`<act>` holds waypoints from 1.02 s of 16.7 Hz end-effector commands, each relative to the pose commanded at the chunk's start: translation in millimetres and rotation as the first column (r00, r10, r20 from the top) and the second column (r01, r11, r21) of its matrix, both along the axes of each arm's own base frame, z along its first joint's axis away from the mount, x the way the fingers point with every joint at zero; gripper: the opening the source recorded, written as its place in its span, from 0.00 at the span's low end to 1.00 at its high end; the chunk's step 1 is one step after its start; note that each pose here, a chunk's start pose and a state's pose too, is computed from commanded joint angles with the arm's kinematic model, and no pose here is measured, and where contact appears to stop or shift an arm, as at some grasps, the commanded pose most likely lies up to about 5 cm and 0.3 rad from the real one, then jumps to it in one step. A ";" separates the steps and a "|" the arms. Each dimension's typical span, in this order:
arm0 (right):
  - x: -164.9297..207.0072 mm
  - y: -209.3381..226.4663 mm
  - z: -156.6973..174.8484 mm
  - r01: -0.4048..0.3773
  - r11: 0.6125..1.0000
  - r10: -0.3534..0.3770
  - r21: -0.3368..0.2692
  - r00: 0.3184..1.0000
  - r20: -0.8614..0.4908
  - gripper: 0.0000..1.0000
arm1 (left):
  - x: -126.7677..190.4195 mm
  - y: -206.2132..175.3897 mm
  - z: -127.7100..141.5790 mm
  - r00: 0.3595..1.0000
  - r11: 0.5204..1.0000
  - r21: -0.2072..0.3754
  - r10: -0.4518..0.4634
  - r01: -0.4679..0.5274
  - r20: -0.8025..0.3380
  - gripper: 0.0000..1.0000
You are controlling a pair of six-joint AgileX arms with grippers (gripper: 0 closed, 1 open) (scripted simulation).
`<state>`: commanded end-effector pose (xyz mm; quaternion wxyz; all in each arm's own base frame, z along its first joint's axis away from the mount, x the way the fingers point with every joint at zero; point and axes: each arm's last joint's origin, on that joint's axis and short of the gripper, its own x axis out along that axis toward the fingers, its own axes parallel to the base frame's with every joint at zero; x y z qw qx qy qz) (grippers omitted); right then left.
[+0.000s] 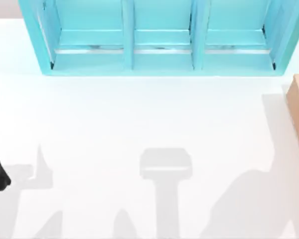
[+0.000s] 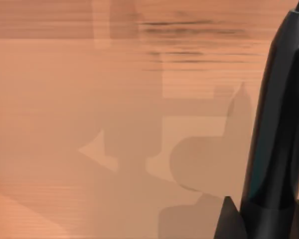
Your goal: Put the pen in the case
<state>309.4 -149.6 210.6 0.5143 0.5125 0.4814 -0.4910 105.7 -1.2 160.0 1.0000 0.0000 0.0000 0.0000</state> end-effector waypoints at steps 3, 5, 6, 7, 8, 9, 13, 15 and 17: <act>0.1 6.3 -10.3 -0.002 1.000 0.002 -0.001 1.000 -0.001 0.00 | 0.0 0.0 0.0 1.000 1.000 0.000 0.000 0.000 0.000 1.00; -0.4 11.0 -19.2 -0.001 1.000 0.001 0.002 1.000 -0.006 0.00 | 0.0 0.0 0.0 1.000 1.000 0.000 0.000 0.000 0.000 1.00; -0.5 13.3 -23.2 -0.001 1.000 0.001 0.001 1.000 -0.004 0.00 | 0.0 0.0 0.0 1.000 1.000 0.000 0.000 0.000 0.000 1.00; -0.6 14.8 -25.1 0.000 1.000 0.000 -0.001 1.000 -0.001 0.00 | 0.0 0.0 0.0 1.000 1.000 0.000 0.000 0.000 0.000 1.00; -0.6 15.0 -25.4 0.000 1.000 0.000 -0.002 1.000 -0.001 0.00 | 0.0 0.0 0.0 1.000 1.000 0.000 0.000 0.000 0.000 1.00; -0.6 15.0 -25.4 0.000 1.000 0.000 -0.002 1.000 -0.001 0.00 | 0.0 0.0 0.0 1.000 1.000 0.000 0.000 0.000 0.000 1.00; -0.6 15.0 -25.4 0.000 1.000 0.000 -0.002 1.000 -0.001 0.15 | 0.0 0.0 0.0 1.000 1.000 0.000 0.000 0.000 0.000 1.00; -0.6 15.0 -25.4 0.000 1.000 0.000 -0.002 1.000 -0.001 0.30 | 0.0 0.0 0.0 1.000 1.000 0.000 0.000 0.000 0.000 1.00; -0.6 15.0 -25.4 0.000 1.000 0.000 -0.002 1.000 -0.001 0.45 | 0.0 0.0 0.0 1.000 1.000 0.000 0.000 0.000 0.000 1.00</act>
